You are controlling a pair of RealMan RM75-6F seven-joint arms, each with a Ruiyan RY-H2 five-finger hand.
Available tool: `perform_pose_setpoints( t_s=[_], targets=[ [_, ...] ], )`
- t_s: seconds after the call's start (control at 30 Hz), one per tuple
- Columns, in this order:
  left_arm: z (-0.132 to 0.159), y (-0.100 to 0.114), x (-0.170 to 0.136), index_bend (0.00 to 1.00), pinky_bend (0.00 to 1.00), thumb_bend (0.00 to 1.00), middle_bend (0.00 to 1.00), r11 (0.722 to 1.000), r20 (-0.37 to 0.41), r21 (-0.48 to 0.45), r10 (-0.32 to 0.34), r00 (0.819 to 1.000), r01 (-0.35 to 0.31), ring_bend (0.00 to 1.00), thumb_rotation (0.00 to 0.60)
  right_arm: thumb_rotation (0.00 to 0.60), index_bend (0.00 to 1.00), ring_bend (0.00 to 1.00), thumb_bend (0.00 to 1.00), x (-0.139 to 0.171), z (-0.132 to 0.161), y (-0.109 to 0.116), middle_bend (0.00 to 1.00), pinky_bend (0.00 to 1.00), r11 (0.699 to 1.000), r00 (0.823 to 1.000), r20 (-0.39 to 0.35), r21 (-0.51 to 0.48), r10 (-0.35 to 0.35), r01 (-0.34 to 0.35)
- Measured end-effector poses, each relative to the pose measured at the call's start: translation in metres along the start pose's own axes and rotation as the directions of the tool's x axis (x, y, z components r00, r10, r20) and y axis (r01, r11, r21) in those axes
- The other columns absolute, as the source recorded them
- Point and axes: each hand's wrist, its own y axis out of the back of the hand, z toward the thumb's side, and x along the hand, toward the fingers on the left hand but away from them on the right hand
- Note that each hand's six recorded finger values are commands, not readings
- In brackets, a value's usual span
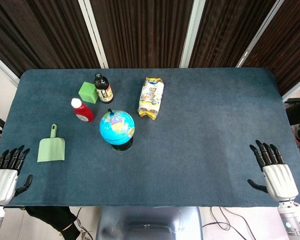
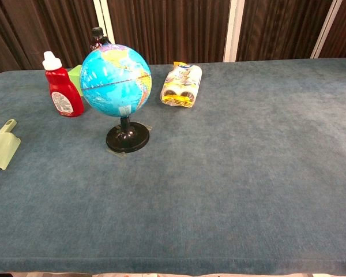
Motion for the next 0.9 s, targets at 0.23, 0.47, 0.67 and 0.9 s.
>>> perform_pose_setpoints(
  t_s=[0.23,0.47,0.67,0.9],
  targets=[
    [0.011,-0.005,0.006,0.0,0.01,0.37,0.0,0.999,0.04,-0.051,0.0,0.999,0.002,0.0,0.6,0.6,0.0,0.0,0.13,0.003,-0.001,0.003,0.0,0.0,1.0,1.0,-0.003,-0.012,-0.003,0.003],
    [0.043,-0.004,0.032,0.0,0.01,0.37,0.0,0.963,0.148,-0.262,0.104,0.983,-0.062,0.0,0.6,0.6,0.0,0.0,0.13,0.002,-0.001,-0.001,0.0,0.0,1.0,1.0,-0.001,-0.003,0.017,-0.017],
    [0.093,-0.004,0.086,0.0,0.01,0.35,0.0,0.891,0.225,-0.45,0.178,0.958,-0.06,0.0,0.6,0.6,0.0,0.0,0.13,0.0,-0.003,0.0,0.0,0.0,1.0,1.0,0.012,-0.003,0.014,-0.014],
    [0.134,-0.015,0.13,0.0,0.01,0.34,0.0,0.824,0.221,-0.565,0.207,0.953,-0.048,0.0,0.6,0.6,0.0,0.0,0.13,-0.003,-0.007,0.0,0.0,0.0,1.0,0.999,0.026,-0.009,0.022,-0.022]
  ],
)
